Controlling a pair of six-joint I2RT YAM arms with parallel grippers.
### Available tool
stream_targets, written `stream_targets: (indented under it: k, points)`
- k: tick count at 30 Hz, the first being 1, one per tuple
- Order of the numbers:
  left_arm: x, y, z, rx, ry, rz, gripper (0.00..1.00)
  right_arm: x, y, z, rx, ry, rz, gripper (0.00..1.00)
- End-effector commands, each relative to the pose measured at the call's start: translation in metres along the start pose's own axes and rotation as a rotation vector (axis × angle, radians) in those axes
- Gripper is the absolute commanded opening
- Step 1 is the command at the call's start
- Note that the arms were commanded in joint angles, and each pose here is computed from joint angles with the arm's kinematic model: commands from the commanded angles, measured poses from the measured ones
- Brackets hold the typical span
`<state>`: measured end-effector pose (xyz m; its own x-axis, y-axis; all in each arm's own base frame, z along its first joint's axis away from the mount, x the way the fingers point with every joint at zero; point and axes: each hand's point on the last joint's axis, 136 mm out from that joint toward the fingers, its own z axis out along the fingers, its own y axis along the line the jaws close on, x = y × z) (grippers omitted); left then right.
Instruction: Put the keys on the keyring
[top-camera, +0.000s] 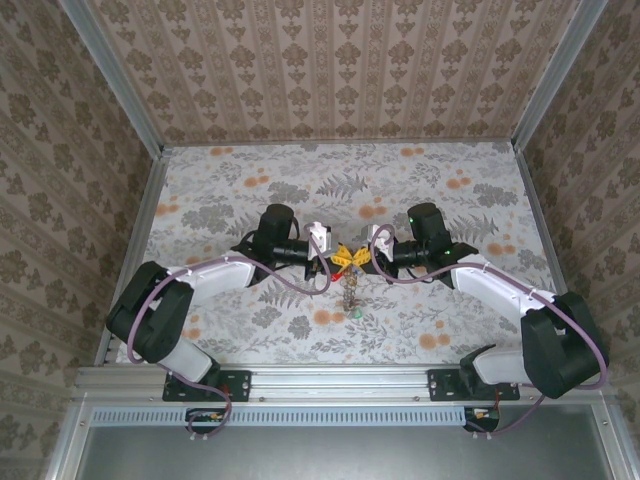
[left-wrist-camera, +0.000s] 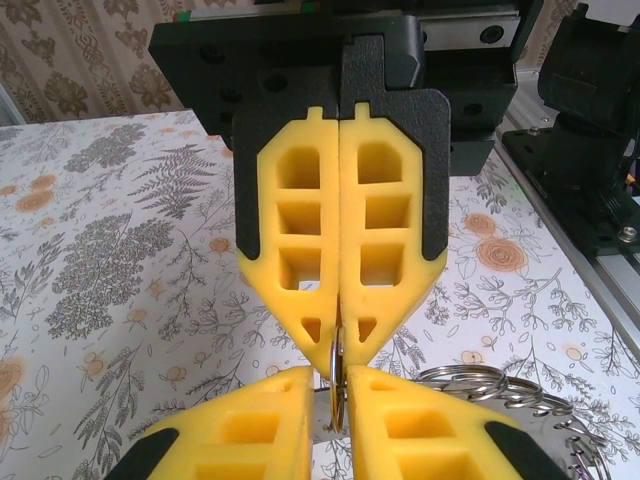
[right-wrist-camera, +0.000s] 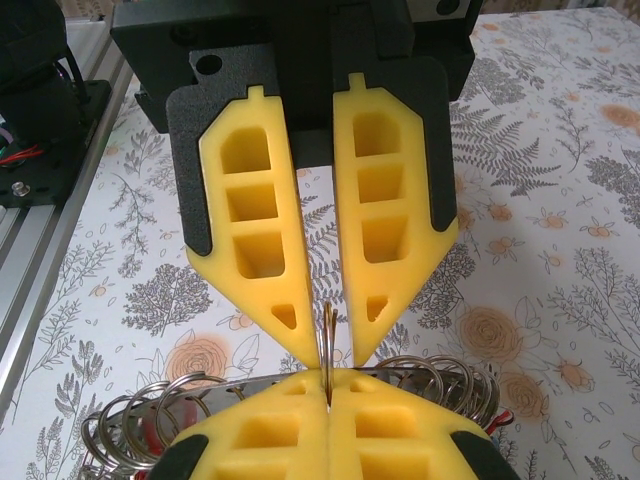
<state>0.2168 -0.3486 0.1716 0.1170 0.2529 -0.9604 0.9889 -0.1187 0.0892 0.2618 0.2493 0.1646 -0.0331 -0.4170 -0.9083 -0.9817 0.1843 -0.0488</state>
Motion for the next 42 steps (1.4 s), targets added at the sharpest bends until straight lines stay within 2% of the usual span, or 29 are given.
stream_targets:
  k: [1, 3, 6, 11, 16, 19, 22, 25, 26, 28, 30, 33, 36, 42]
  points:
    - [-0.004, -0.001, 0.001, 0.004, 0.006, 0.036, 0.15, -0.025, 0.000, -0.003, -0.021, -0.079, -0.053, 0.00]
    - [-0.003, -0.001, -0.001, 0.002, 0.014, 0.039, 0.12, -0.024, 0.001, -0.002, -0.023, -0.078, -0.051, 0.00]
    - [-0.004, -0.002, -0.002, 0.008, 0.019, 0.043, 0.01, -0.025, 0.000, -0.003, -0.022, -0.080, -0.049, 0.00]
    - [-0.008, -0.002, -0.001, 0.014, 0.008, 0.049, 0.00, -0.024, 0.000, -0.003, -0.018, -0.078, -0.045, 0.00]
    - [-0.014, 0.007, -0.005, -0.043, -0.003, 0.047, 0.00, -0.021, -0.005, -0.006, 0.038, -0.059, -0.030, 0.15]
    - [-0.016, 0.012, -0.009, -0.074, -0.005, 0.037, 0.00, -0.021, -0.011, -0.017, 0.130, -0.051, 0.014, 0.25]
    - [-0.019, 0.018, -0.013, -0.110, -0.013, 0.028, 0.00, -0.023, -0.020, -0.033, 0.254, -0.064, 0.102, 0.29]
    - [-0.020, 0.022, -0.015, -0.128, -0.009, 0.020, 0.00, -0.017, -0.049, -0.060, 0.482, -0.050, 0.308, 0.30]
    - [-0.021, 0.022, -0.016, -0.130, -0.008, 0.014, 0.00, -0.013, -0.061, -0.074, 0.567, -0.036, 0.398, 0.36]
    - [-0.022, 0.024, -0.017, -0.136, -0.009, 0.011, 0.00, 0.004, -0.083, -0.102, 0.726, 0.002, 0.587, 0.38]
    - [-0.023, 0.026, -0.019, -0.149, -0.008, 0.006, 0.00, 0.039, -0.105, -0.141, 0.957, 0.063, 0.813, 0.39]
    - [-0.026, 0.028, -0.021, -0.161, -0.009, 0.002, 0.00, 0.100, -0.110, -0.200, 1.277, 0.160, 1.106, 0.37]
    - [-0.027, 0.028, -0.022, -0.166, -0.014, 0.001, 0.00, 0.146, -0.095, -0.238, 1.443, 0.173, 1.345, 0.37]
    - [-0.026, 0.024, -0.023, -0.160, -0.020, -0.002, 0.00, 0.212, -0.067, -0.289, 1.626, 0.133, 1.598, 0.38]
